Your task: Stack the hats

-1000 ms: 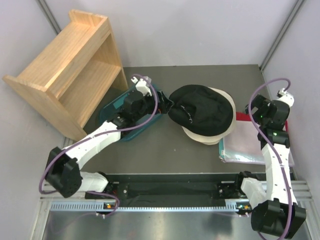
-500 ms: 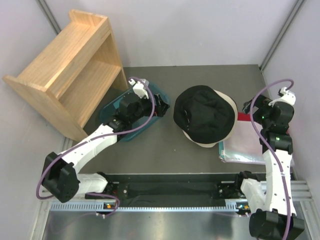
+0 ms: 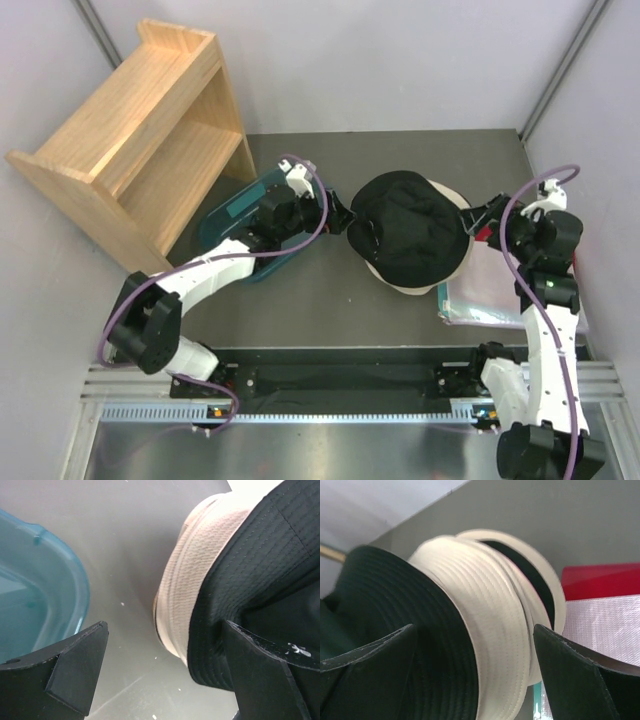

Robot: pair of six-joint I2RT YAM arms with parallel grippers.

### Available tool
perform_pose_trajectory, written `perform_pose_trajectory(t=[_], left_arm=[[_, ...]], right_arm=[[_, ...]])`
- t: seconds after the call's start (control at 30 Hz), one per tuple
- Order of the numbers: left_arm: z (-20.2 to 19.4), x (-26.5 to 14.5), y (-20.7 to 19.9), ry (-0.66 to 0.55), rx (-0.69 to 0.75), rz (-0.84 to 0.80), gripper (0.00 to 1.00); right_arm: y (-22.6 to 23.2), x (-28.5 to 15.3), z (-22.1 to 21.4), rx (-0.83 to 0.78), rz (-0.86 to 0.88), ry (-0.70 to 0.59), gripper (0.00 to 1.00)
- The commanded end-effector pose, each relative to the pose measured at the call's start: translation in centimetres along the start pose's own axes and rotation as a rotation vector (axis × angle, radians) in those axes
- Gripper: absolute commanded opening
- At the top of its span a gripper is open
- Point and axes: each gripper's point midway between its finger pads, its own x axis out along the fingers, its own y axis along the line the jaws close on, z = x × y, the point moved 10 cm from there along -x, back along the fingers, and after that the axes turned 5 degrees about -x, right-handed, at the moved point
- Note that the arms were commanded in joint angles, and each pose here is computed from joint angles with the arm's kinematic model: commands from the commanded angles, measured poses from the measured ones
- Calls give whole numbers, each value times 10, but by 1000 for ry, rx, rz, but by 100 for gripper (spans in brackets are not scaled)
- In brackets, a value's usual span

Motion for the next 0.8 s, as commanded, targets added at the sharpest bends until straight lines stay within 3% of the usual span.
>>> perform_pose_trajectory(t=[0.0, 0.4, 0.77], left_arm=[[21, 14, -29, -80, 15, -137, 99], [-10, 53, -21, 27, 13, -95, 99], [20, 10, -38, -79, 68, -46, 99]], right_arm=[[-1, 9, -7, 23, 87, 34, 98], [-25, 21, -21, 7, -89, 95, 98], [-11, 14, 9, -25, -65, 41, 100]])
